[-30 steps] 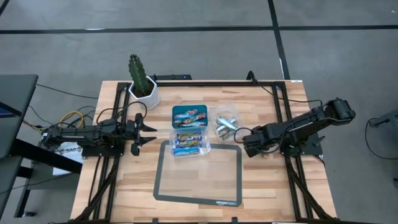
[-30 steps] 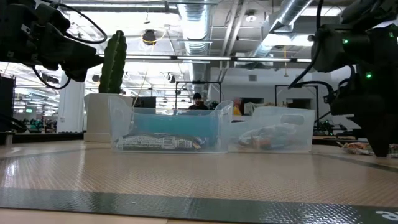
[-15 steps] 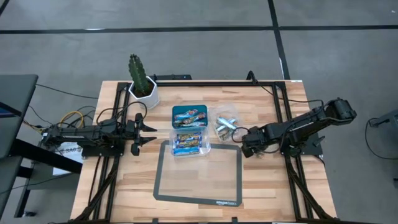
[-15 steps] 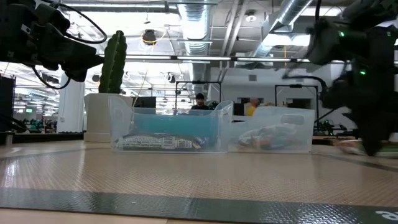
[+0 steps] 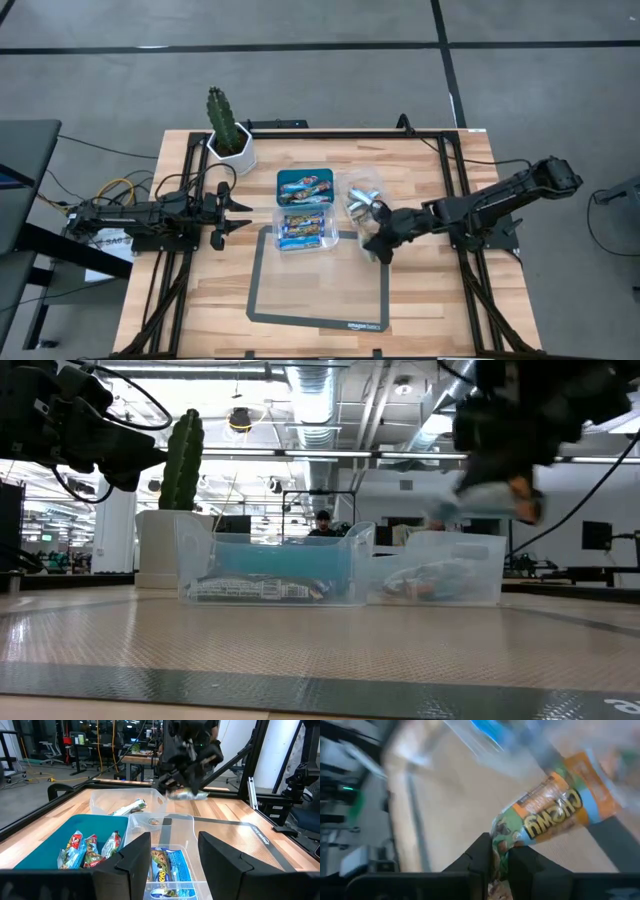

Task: Pick and place Granola Bars by type
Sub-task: Put the orange granola bar into the right transparent bin

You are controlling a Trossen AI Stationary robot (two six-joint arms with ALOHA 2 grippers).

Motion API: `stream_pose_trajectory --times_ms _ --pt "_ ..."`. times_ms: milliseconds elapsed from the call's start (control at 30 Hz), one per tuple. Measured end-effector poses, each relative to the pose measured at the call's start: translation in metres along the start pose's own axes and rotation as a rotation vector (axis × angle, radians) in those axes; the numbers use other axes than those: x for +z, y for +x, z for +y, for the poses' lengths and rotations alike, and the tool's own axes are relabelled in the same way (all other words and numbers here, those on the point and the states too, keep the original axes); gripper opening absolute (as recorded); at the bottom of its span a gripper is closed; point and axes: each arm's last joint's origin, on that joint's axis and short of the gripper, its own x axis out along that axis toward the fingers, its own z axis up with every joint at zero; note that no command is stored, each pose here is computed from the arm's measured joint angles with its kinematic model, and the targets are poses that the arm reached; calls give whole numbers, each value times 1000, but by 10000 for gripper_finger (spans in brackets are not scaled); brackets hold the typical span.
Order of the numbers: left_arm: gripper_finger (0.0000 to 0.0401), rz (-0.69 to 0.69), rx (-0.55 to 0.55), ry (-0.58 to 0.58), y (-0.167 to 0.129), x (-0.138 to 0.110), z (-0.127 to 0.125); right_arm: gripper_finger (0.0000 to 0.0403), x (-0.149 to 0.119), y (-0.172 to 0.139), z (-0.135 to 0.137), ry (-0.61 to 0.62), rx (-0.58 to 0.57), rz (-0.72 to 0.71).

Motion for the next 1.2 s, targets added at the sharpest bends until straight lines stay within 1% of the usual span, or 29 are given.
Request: stream_pose_trajectory --times_ms 167,300,400,600,733,900,1033,1200 --pt "158 0 1 0 0 0 0 43 21 -2 10 -147 131 -172" --pt "158 0 0 0 0 0 0 43 36 -7 13 -198 194 -297" --pt "158 0 1 0 0 0 0 44 42 -8 11 -191 195 -331" --pt "158 0 0 0 0 0 0 43 50 -9 3 -231 154 -365" --pt "158 0 0 0 0 0 0 43 57 -10 -7 -227 47 -414" --pt "158 0 1 0 0 0 0 43 63 -12 -23 -208 -158 -440" --pt "158 0 0 0 0 0 0 43 72 -18 -28 -180 -308 -402" --pt "158 1 1 0 0 0 0 43 78 -29 -27 -169 -457 -297"
